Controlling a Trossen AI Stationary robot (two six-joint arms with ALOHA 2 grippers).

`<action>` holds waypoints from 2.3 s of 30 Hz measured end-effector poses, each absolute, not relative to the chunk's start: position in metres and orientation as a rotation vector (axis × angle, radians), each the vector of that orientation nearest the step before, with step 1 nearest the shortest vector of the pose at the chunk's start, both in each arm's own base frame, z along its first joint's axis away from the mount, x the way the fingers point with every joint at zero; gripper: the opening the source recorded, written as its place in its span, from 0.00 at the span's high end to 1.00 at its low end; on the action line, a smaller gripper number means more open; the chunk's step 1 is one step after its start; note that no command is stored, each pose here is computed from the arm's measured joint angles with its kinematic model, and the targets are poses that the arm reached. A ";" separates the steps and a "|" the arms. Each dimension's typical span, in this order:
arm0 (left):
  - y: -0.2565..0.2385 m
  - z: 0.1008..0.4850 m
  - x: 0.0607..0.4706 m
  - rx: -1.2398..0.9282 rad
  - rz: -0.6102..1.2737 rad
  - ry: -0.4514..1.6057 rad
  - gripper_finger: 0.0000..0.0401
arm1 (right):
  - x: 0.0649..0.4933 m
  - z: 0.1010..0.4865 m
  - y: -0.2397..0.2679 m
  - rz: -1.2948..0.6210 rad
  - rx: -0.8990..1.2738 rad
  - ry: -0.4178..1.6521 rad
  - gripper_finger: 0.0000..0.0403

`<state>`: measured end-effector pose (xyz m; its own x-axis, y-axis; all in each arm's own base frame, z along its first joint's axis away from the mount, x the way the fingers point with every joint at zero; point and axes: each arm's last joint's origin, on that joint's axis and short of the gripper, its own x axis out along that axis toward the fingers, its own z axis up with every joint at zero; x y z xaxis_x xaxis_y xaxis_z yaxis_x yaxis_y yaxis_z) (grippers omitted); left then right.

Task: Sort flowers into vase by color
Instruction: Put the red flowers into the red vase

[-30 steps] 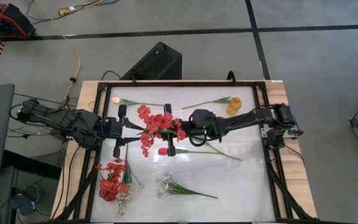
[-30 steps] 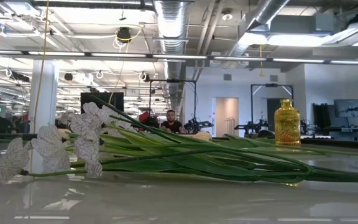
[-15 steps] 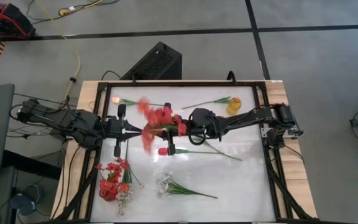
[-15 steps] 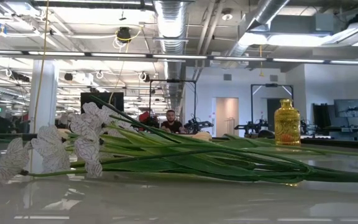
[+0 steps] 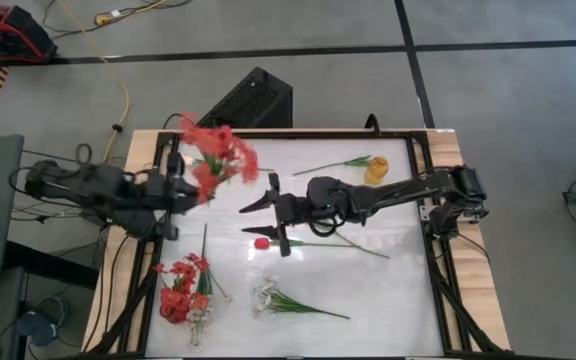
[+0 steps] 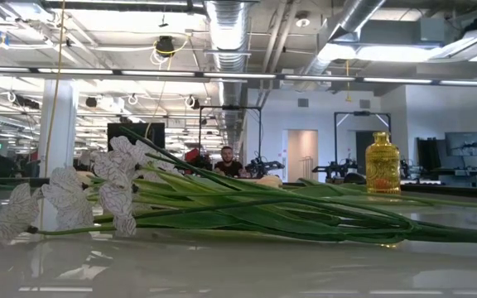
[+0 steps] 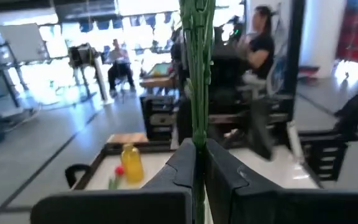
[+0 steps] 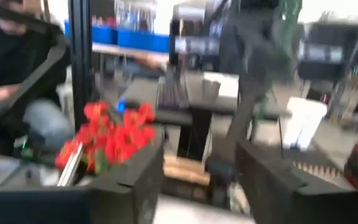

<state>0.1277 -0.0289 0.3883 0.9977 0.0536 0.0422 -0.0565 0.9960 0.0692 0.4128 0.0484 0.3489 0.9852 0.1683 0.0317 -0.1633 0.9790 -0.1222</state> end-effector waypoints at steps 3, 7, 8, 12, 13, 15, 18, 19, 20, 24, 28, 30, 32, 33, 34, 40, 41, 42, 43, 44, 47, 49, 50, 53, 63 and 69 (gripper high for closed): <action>-0.027 0.390 0.108 0.047 -0.020 -0.060 1.00 | 0.402 0.347 0.047 0.174 -0.100 0.112 0.35; -0.027 0.388 0.084 0.006 -0.226 -0.095 1.00 | 0.397 0.325 0.061 0.207 -0.057 0.299 0.34; -0.027 0.385 0.078 0.005 -0.277 -0.109 1.00 | 0.399 0.318 0.066 0.219 -0.052 0.324 0.35; -0.026 0.372 0.062 0.004 -0.390 -0.181 1.00 | 0.400 0.307 0.086 0.261 -0.032 0.376 0.36; -0.025 0.369 0.059 -0.009 -0.408 -0.200 1.00 | 0.402 0.304 0.091 0.269 -0.023 0.369 0.36; -0.025 0.362 0.053 -0.037 -0.467 -0.247 1.00 | 0.401 0.300 0.098 0.281 -0.010 0.384 0.36; -0.028 0.347 0.048 -0.043 -0.630 -0.293 1.00 | 0.405 0.293 0.110 0.292 0.008 0.382 0.36; -0.029 0.342 0.048 -0.046 -0.681 -0.303 1.00 | 0.404 0.291 0.114 0.287 0.011 0.390 0.36; -0.030 0.338 0.048 -0.053 -0.715 -0.323 1.00 | 0.404 0.290 0.116 0.281 0.010 0.389 0.36; -0.033 0.321 0.049 -0.081 -0.793 -0.351 1.00 | 0.402 0.284 0.125 0.232 0.017 0.421 0.36; -0.037 0.307 0.049 -0.109 -0.934 -0.317 1.00 | 0.402 0.280 0.131 0.204 0.044 0.433 0.36; -0.038 0.305 0.048 -0.123 -1.030 -0.339 1.00 | 0.404 0.278 0.136 0.208 0.072 0.425 0.36; -0.039 0.305 0.047 -0.130 -1.087 -0.356 1.00 | 0.402 0.274 0.141 0.204 0.087 0.446 0.36; -0.040 0.303 0.047 -0.132 -1.109 -0.358 1.00 | 0.403 0.270 0.144 0.196 0.090 0.456 0.36; -0.040 0.302 0.047 -0.137 -1.125 -0.355 1.00 | 0.404 0.267 0.147 0.188 0.099 0.455 0.36; -0.045 0.279 0.057 -0.144 -1.140 -0.282 1.00 | 0.405 0.251 0.164 0.146 0.126 0.480 0.36; -0.047 0.274 0.059 -0.146 -1.146 -0.280 1.00 | 0.405 0.248 0.167 0.146 0.134 0.488 0.36; -0.048 0.269 0.061 -0.150 -1.157 -0.283 1.00 | 0.406 0.243 0.171 0.150 0.140 0.492 0.36; -0.050 0.264 0.062 -0.161 -1.169 -0.284 1.00 | 0.406 0.240 0.174 0.154 0.143 0.498 0.36; -0.051 0.259 0.063 -0.171 -1.185 -0.289 1.00 | 0.405 0.237 0.177 0.158 0.147 0.504 0.36; -0.056 0.245 0.064 -0.190 -1.234 -0.310 1.00 | 0.404 0.232 0.186 0.156 0.157 0.504 0.36; -0.059 0.235 0.064 -0.201 -1.238 -0.325 1.00 | 0.404 0.226 0.191 0.145 0.147 0.513 0.36; -0.060 0.231 0.065 -0.202 -1.231 -0.339 1.00 | 0.403 0.225 0.193 0.144 0.144 0.512 0.36; -0.064 0.217 0.064 -0.199 -1.218 -0.382 1.00 | 0.402 0.224 0.196 0.142 0.140 0.514 0.36; -0.080 0.208 0.058 -0.180 -1.190 -0.393 1.00 | 0.405 0.226 0.191 0.129 0.153 0.499 0.36; -0.093 0.200 0.060 -0.168 -1.107 -0.298 1.00 | 0.406 0.226 0.188 0.122 0.155 0.499 0.36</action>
